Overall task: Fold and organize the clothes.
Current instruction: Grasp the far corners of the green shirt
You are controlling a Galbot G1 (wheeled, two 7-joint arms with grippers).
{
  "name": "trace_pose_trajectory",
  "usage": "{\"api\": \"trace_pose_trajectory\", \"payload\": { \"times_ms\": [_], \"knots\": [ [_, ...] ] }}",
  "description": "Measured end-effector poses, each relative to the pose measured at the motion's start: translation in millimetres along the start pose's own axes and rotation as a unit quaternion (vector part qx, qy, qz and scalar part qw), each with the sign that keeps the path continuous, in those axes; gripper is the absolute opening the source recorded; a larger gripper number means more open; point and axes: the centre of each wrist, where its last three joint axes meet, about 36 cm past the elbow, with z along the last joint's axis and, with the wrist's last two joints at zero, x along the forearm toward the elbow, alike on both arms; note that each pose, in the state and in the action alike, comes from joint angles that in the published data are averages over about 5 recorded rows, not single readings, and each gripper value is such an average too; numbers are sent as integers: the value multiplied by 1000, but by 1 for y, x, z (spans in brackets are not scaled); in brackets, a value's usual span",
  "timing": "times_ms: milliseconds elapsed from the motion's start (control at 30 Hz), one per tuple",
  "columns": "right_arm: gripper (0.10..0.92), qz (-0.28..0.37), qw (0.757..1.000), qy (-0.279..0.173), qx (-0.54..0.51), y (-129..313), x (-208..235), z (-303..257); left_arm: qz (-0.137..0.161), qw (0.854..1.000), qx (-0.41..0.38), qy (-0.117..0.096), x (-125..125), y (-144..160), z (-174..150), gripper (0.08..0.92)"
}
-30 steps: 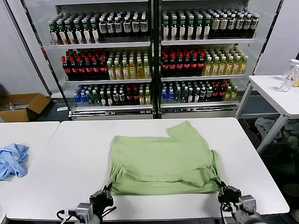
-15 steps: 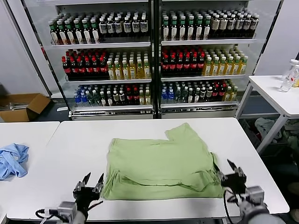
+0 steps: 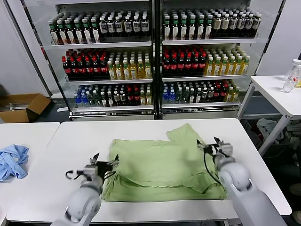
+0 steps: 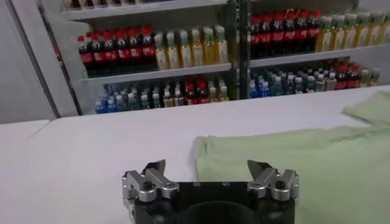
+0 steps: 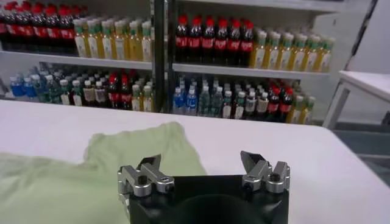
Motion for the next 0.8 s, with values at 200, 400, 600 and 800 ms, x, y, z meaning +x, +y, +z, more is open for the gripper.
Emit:
{"api": "trace_pose_trajectory", "payload": {
  "times_ms": [200,400,600,800],
  "knots": [
    [823,1,1000,29,-2,10,-51,-18,-17,1000,-13,16,-55,-3,-14,823],
    [808,-2,999,54,-10,20,-87,-30,-34,998,-19,39,-95,0,-21,822],
    [679,-9,997,76,-14,29,-107,-28,-35,998,-21,56,-115,4,-22,715],
    [488,-16,996,88,-14,32,-115,-27,-20,997,-14,67,-123,6,-21,542]
  ]
}}
